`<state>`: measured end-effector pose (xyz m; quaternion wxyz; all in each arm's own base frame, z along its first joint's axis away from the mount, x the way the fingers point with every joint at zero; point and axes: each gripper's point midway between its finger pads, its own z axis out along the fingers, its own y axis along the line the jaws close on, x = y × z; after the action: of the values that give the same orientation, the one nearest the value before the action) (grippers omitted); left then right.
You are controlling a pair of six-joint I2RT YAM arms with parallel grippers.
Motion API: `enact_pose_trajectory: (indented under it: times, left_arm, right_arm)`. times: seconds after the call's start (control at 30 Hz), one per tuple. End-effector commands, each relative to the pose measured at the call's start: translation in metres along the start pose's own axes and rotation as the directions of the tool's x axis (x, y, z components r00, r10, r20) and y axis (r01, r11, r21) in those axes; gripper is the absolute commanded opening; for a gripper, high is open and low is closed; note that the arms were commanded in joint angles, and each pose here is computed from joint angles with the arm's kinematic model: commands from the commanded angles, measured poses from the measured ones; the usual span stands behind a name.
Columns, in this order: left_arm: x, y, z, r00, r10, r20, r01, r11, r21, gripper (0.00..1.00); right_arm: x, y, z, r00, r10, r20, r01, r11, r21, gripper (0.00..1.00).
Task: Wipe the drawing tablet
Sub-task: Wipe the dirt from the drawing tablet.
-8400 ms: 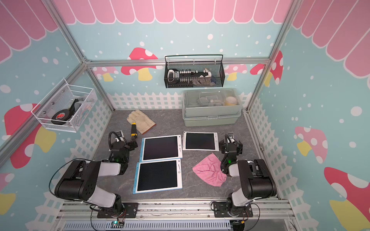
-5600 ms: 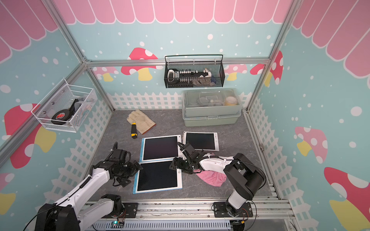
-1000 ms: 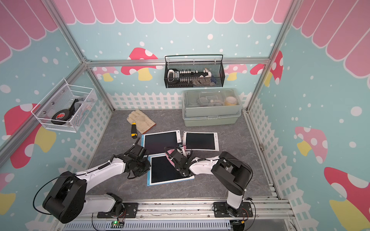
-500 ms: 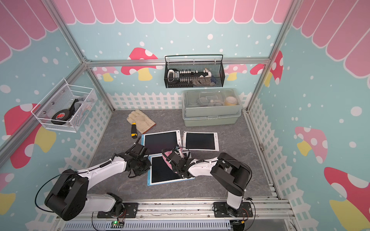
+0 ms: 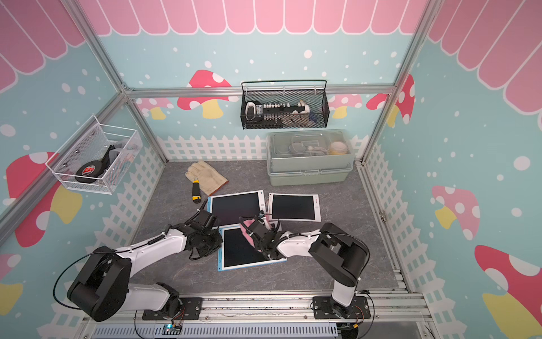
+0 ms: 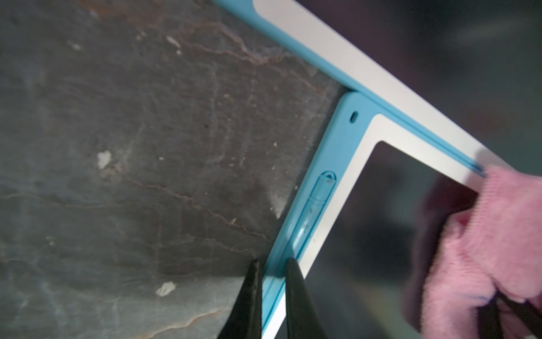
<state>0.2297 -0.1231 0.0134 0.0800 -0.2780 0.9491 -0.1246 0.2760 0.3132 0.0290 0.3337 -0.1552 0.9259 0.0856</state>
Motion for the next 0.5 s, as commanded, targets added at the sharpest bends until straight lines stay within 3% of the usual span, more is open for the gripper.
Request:
enact_pose_trajectory:
  times: [0.0,0.1,0.23,0.37,0.47]
  left_arm:
    - [0.034,0.076,0.021,0.994,-0.026,-0.11,-0.005,0.96,-0.278,0.13]
    - [0.035,0.079,0.021,0.994,-0.027,-0.11,-0.006,0.958,-0.285,0.13]
    - [0.035,0.081,0.021,0.994,-0.022,-0.112,-0.012,0.956,-0.293,0.13]
    - [0.036,0.082,0.022,0.993,-0.019,-0.115,-0.016,0.955,-0.297,0.13]
    - [0.036,0.081,0.022,0.993,-0.018,-0.115,-0.017,0.956,-0.294,0.13]
  right_arm:
    - [0.016,-0.023,0.009,0.996,-0.008,-0.091,0.016,0.996,0.086,0.0]
    - [0.019,-0.076,0.014,0.989,0.095,-0.114,-0.074,0.982,0.175,0.0]
    - [0.024,-0.116,0.011,0.987,0.097,-0.126,-0.063,0.966,0.251,0.0]
    - [0.028,-0.086,0.013,0.988,0.069,-0.141,-0.045,0.985,0.166,0.0]
    - [0.022,-0.025,0.009,0.993,-0.059,-0.105,0.067,0.995,0.077,0.0]
